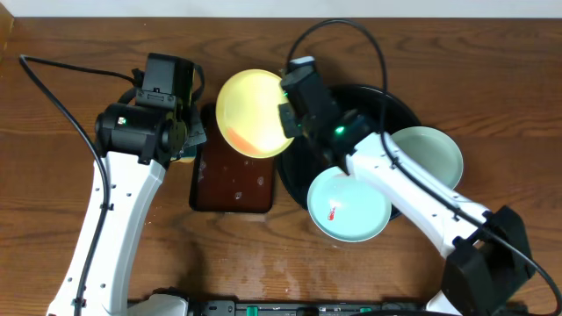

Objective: Clean dirty plates on tray and stack at the side
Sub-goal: 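Lift the yellow plate off the black tray with the right gripper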

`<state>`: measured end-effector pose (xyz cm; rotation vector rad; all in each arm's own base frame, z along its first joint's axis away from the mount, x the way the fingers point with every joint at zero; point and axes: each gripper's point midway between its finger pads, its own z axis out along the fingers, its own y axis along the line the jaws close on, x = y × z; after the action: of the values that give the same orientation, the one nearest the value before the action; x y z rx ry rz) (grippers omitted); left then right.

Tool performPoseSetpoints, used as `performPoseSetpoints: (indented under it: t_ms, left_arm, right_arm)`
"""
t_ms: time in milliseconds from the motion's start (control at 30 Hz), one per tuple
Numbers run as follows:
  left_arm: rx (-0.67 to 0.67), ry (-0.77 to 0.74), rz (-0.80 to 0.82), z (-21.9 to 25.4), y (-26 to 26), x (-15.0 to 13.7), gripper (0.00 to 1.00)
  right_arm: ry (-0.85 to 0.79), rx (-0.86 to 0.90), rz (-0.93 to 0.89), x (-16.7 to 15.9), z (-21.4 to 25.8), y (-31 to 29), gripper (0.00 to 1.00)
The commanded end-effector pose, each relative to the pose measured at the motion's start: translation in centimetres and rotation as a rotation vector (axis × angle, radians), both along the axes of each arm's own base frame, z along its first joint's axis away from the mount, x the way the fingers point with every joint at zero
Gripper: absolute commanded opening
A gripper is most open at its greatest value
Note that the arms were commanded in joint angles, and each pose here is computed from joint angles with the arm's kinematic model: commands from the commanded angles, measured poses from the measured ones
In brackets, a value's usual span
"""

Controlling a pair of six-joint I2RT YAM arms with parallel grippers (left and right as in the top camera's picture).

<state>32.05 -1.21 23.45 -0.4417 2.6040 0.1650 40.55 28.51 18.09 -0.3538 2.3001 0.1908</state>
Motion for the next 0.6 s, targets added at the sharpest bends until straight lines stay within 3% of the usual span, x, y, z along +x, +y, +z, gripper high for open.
performPoseSetpoints:
  t_ms: [0, 567]
  left_arm:
    - [0.026, -0.008, 0.028, 0.2, 0.8, -0.2, 0.08]
    - [0.026, -0.004, 0.032, 0.2, 0.8, -0.3, 0.08]
  right_arm:
    - [-0.157, -0.14, 0.03, 0.5, 2.7, 0.3, 0.01]
    - [-0.53, -0.565, 0.152, -1.2, 8.8, 3.9, 0.01]
